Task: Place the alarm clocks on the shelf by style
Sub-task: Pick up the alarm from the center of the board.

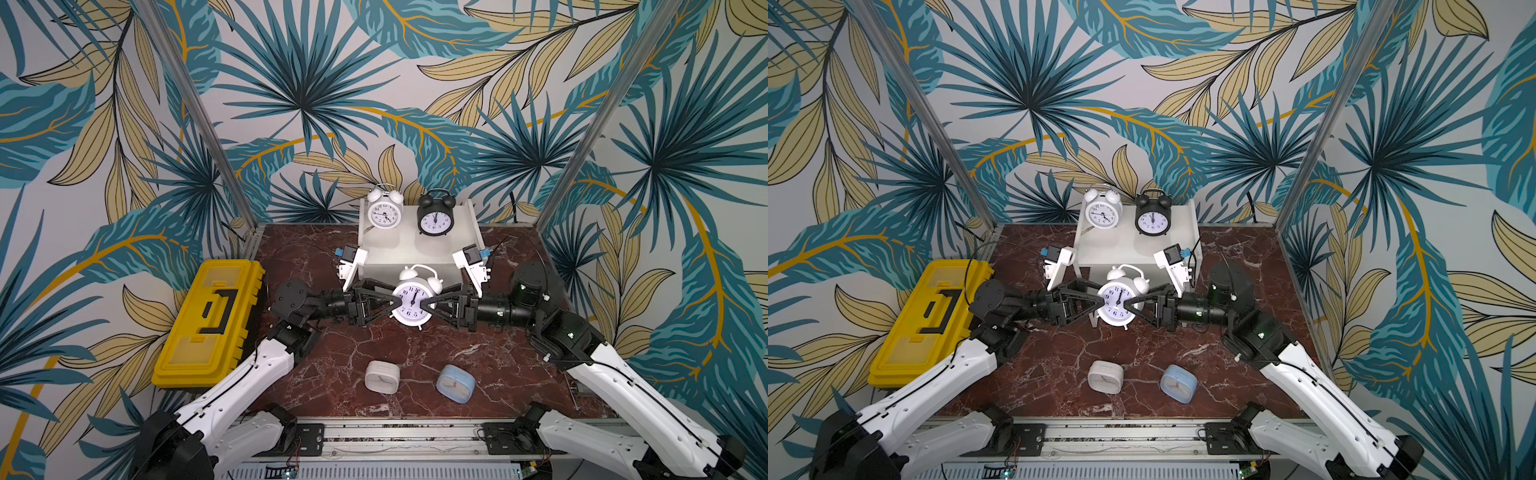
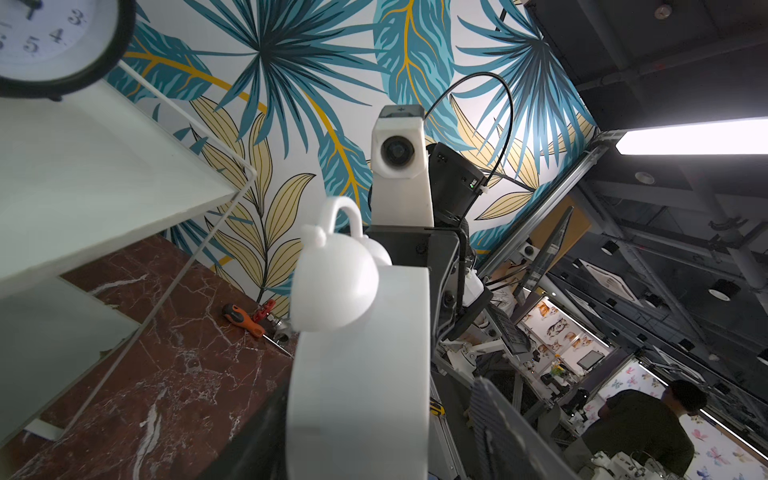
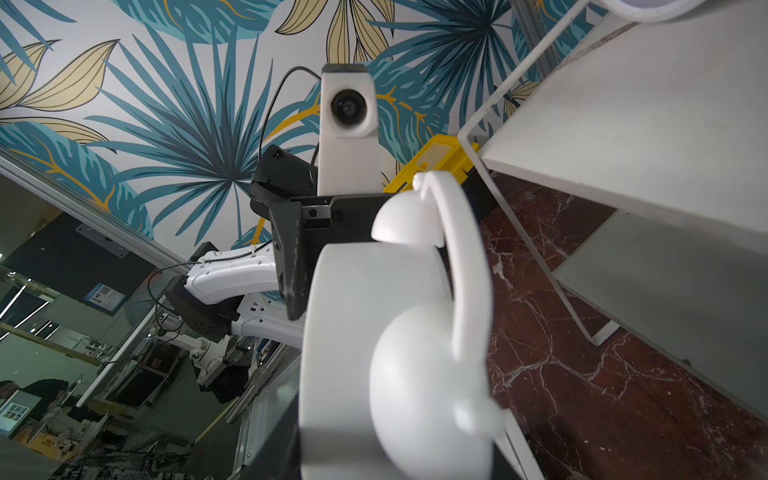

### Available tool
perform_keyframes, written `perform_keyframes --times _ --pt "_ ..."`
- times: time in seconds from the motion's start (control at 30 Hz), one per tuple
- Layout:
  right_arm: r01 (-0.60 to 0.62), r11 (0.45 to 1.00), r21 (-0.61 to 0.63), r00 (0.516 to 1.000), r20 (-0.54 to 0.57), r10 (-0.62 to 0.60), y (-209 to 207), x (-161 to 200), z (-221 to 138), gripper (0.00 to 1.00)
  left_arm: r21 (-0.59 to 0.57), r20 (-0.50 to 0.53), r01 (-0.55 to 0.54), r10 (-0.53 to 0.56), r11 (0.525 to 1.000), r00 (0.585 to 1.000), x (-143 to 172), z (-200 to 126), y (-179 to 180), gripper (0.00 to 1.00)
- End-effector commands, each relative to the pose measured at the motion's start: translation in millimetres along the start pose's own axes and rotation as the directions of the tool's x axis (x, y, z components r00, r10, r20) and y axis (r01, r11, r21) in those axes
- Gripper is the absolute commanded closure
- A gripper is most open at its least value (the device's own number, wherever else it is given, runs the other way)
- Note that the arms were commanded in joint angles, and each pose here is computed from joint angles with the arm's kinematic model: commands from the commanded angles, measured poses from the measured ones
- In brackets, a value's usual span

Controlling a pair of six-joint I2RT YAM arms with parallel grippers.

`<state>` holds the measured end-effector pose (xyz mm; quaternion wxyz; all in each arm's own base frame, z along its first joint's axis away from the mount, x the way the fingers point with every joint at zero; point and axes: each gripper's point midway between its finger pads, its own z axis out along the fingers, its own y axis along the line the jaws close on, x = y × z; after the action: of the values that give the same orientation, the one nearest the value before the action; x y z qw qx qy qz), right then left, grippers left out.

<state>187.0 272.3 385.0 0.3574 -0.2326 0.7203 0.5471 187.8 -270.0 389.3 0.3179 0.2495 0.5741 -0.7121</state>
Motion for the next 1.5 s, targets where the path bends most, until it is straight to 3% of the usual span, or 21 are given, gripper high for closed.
perform_keyframes --times 0.0,0.33,0.57,0.63,0.73,0.8,0.87,1.07,1.1,1.17,1.23,1.3,1.37,1.47 --pt "0.038 0.999 -0.026 0.999 -0.006 -0.038 9.0 -1.9 -1.7 0.78 0.051 -0.002 -0.014 0.014 0.999 1.0 -3.0 0.1 -9.7 0.32" --pt "0.047 0.999 -0.025 0.999 0.004 -0.047 9.5 -4.6 -1.6 0.78 0.077 -0.039 0.009 -0.006 0.997 0.999 4.2 1.2 -8.2 0.48" --pt "0.052 0.999 -0.016 0.999 -0.004 -0.052 9.7 -6.8 -1.7 0.76 0.08 -0.052 -0.009 0.013 0.997 0.999 4.8 1.2 -10.0 0.74" --pt "0.051 0.999 -0.01 0.999 -0.005 -0.051 10.0 -7.6 -2.2 0.69 0.069 -0.031 -0.027 0.03 0.997 0.999 0.5 1.0 -9.5 0.78" --pt "0.037 0.999 0.007 0.999 -0.003 -0.037 6.6 -6.2 -2.9 0.44 0.045 0.031 -0.061 0.06 0.997 0.998 -10.1 -0.8 -9.2 0.83" --pt "0.015 1.0 -0.006 1.0 0.003 -0.015 5.6 -3.3 -2.0 0.41 0.029 0.071 -0.076 0.074 0.997 0.995 -17.0 -2.1 -7.8 0.85" --pt "0.002 0.999 -0.032 0.999 0.036 0.0 6.5 -5.0 -1.0 0.43 0.018 0.099 -0.08 0.077 0.997 0.992 -21.4 -2.8 -6.4 0.85" --pt "-0.007 1.0 -0.02 0.997 0.077 0.008 3.2 -9.0 -2.4 0.67 0.025 0.123 -0.073 0.069 0.997 0.99 -24.0 -3.5 -6.1 0.86" --pt "0.001 1.0 -0.012 0.997 0.08 0.0 3.6 -10.2 -3.5 0.71 0.025 0.12 -0.068 0.065 0.997 0.991 -23.5 -3.4 -5.4 0.85" --pt "0.018 1.0 -0.006 0.996 0.084 -0.017 5.3 -13.2 -4.6 0.74 0.03 0.114 -0.067 0.064 0.997 0.991 -22.2 -3.6 -6.8 0.72" --pt "0.037 0.999 -0.007 0.997 0.075 -0.037 8.5 -14.5 -5.7 0.76 0.026 0.1 -0.058 0.055 0.998 0.993 -19.0 -3.8 -6.1 0.33" --pt "0.067 0.998 -0.012 0.996 0.064 -0.066 13.6 -17.1 -7.1 0.78 0.026 0.06 -0.046 0.044 0.999 0.997 -10.9 -3.9 -4.9 0.14" --pt "0.07 0.998 0.001 0.997 0.016 -0.07 13.2 -11.2 -8.0 0.78 0.042 0.018 -0.042 0.041 0.998 0.999 -3.2 -3.9 -6.7 0.09" --pt "0.082 0.996 -0.021 0.996 -0.033 -0.083 19.7 -9.3 -7.2 0.78 0.061 -0.034 -0.028 0.03 0.998 0.999 3.5 -3.4 -10.8 0.11"
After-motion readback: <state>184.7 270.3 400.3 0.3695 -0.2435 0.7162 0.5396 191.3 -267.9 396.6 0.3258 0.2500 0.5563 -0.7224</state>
